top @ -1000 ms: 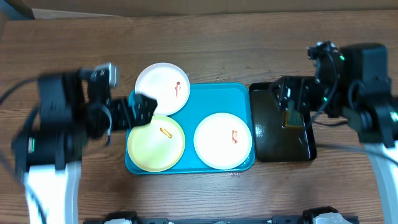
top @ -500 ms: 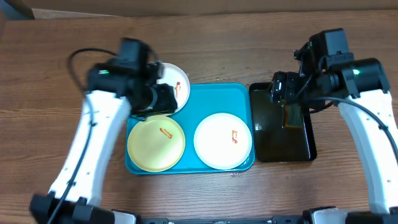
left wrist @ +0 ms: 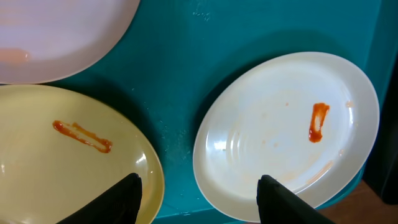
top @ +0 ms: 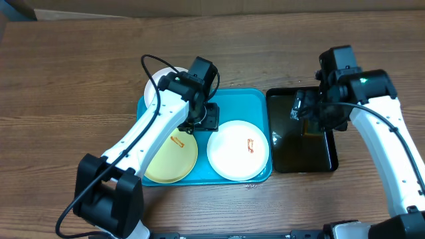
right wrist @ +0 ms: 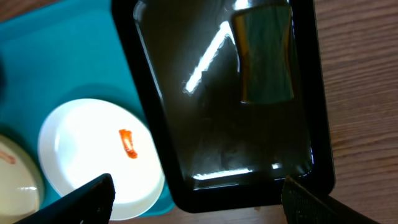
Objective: Clean dirty plates on tray and stack at the side
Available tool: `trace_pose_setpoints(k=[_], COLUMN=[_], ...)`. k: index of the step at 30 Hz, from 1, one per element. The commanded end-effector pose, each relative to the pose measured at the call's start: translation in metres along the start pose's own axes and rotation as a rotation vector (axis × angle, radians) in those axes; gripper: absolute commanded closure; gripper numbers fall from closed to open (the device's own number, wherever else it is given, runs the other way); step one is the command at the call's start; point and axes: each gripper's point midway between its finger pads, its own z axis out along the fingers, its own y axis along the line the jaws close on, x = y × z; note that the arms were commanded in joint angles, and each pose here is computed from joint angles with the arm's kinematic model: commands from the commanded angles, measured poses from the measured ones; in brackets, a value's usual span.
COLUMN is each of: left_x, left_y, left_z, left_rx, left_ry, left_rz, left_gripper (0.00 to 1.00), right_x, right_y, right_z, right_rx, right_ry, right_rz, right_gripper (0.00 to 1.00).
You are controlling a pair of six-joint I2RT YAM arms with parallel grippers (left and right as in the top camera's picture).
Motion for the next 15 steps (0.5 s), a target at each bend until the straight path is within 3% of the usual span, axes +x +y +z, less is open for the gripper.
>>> trace_pose_setpoints(k=[1,15], left_x=[0.003,0.006], left_y=[0.003,-0.003], left_z=[0.010,0.018], left_rx=[-0.031,-0.039], left_ry=[0.021,0.037], left_rz=[-0.028,-0.088], left_gripper=[0.38,0.30], right_x=[0.003,-0.007], right_y=[-0.008,-0.007], right_z=[0.014,0.041], right_rx=[0.031,0.014], right_ry=[0.008,-0.049], right_rz=[0.015,0.019], right_gripper=[0.13,0.12])
